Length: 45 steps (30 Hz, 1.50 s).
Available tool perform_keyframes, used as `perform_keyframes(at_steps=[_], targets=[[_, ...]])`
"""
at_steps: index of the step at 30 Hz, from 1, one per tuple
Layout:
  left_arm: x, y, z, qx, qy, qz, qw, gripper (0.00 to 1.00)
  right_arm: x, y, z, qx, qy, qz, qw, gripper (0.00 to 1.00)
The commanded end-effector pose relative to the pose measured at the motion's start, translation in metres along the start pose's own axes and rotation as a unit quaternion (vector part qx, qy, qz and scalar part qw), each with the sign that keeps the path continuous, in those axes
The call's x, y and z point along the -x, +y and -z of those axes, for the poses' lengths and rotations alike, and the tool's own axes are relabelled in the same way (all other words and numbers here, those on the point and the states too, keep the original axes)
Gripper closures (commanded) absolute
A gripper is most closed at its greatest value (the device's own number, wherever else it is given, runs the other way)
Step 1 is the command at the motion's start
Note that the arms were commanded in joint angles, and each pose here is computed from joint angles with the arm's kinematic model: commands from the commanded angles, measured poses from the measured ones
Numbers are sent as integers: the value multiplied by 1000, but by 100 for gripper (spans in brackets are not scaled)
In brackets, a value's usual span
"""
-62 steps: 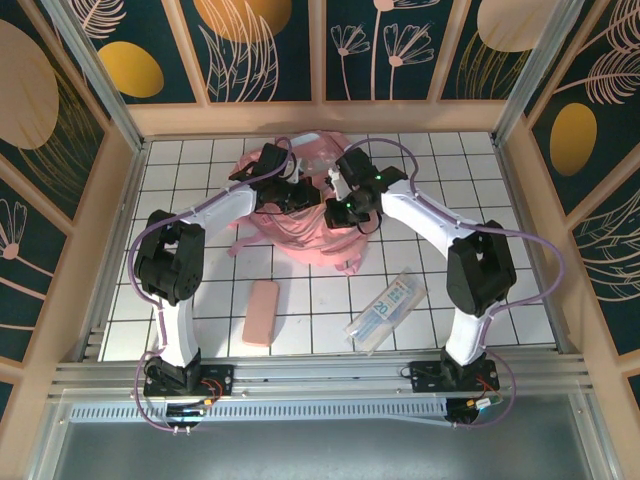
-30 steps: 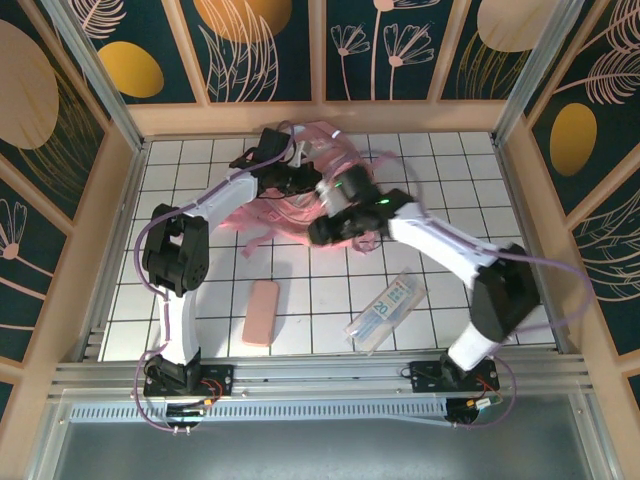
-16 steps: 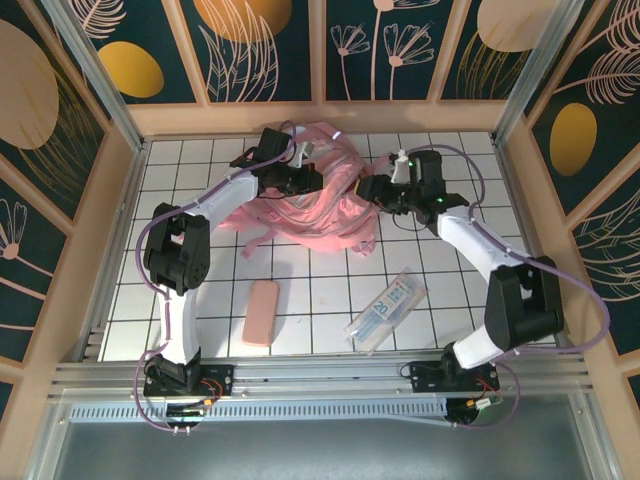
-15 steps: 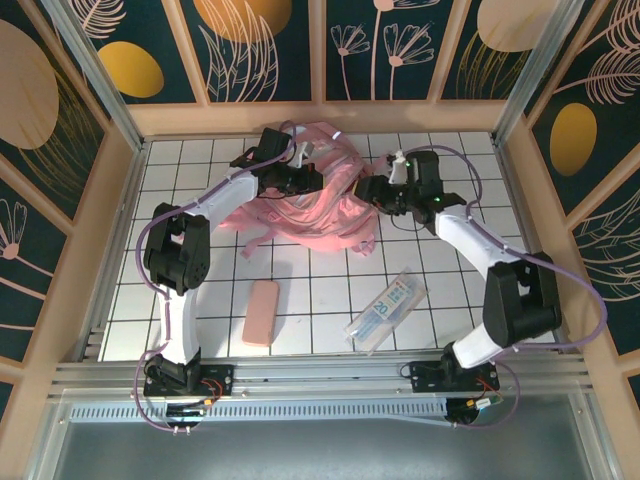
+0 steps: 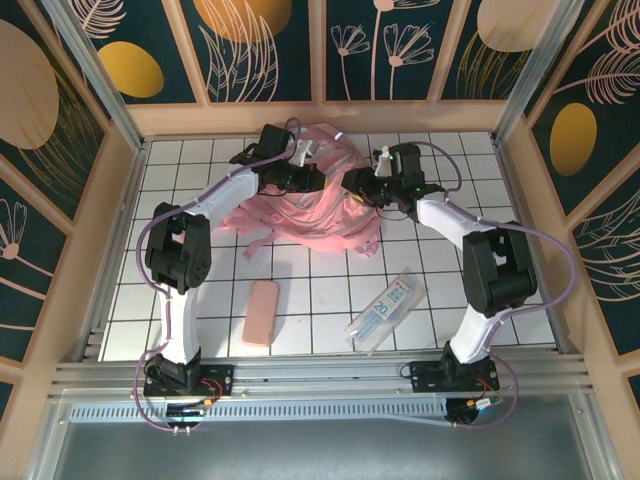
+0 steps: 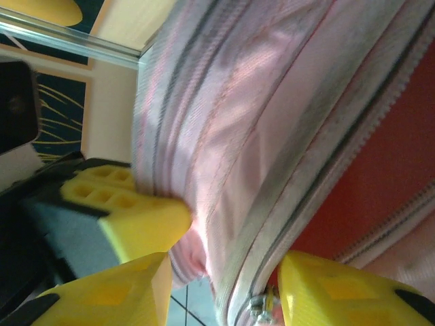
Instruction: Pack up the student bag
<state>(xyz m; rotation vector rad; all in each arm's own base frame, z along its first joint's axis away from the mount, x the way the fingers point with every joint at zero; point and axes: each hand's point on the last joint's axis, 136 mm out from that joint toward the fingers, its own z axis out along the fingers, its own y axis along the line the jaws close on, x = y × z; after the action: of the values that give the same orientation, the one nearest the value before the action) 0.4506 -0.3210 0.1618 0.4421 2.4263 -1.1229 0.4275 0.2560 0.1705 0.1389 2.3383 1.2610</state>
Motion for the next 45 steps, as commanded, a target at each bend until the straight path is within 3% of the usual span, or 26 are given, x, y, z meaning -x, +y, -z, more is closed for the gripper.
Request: perform_keyframes(at_steps=[1, 3, 8, 11, 15, 16, 18, 22, 27, 29, 32, 36, 38, 41, 45], targets=[[17, -28, 6, -49, -14, -78, 996, 100, 19, 4, -8, 3, -26, 0, 1000, 55], [15, -32, 6, -62, -6, -90, 994, 100, 23, 2, -11, 8, -35, -6, 999, 58], [21, -25, 10, -44, -7, -148, 988, 100, 29, 13, -12, 43, -43, -15, 998, 99], [46, -2, 19, -5, -32, -154, 988, 100, 20, 24, -8, 47, -51, -37, 997, 100], [93, 23, 22, 62, -77, -192, 976, 100, -1, 37, -2, 35, -108, -86, 990, 100], [101, 23, 20, 64, -83, -210, 972, 97, -3, 37, -2, 31, -124, -97, 987, 100], [119, 29, 14, 78, -104, -222, 966, 78, -6, 38, -8, 24, -151, -117, 981, 100], [131, 29, 22, 96, -130, -205, 965, 73, 2, 27, -19, 12, -182, -155, 971, 100], [88, 10, 66, 100, -150, -143, 973, 67, 12, 35, -30, 16, -176, -143, 974, 100], [57, -4, 83, 69, -164, -118, 977, 58, 10, 37, -33, 19, -165, -143, 976, 100], [7, -29, 92, -2, -159, -82, 984, 57, 3, 36, -34, 22, -147, -143, 978, 100], [-53, -45, 59, -30, -94, -68, 993, 59, -2, 39, -31, 25, -136, -142, 980, 100], [-66, -54, 45, -45, -86, -73, 993, 59, -3, 43, -29, 29, -132, -138, 981, 100], [-65, -57, 32, -58, -85, -48, 994, 61, -6, 47, -26, 30, -123, -138, 982, 100], [-58, -42, 19, -29, -83, -21, 996, 61, -8, 46, -22, 21, -121, -134, 983, 100]])
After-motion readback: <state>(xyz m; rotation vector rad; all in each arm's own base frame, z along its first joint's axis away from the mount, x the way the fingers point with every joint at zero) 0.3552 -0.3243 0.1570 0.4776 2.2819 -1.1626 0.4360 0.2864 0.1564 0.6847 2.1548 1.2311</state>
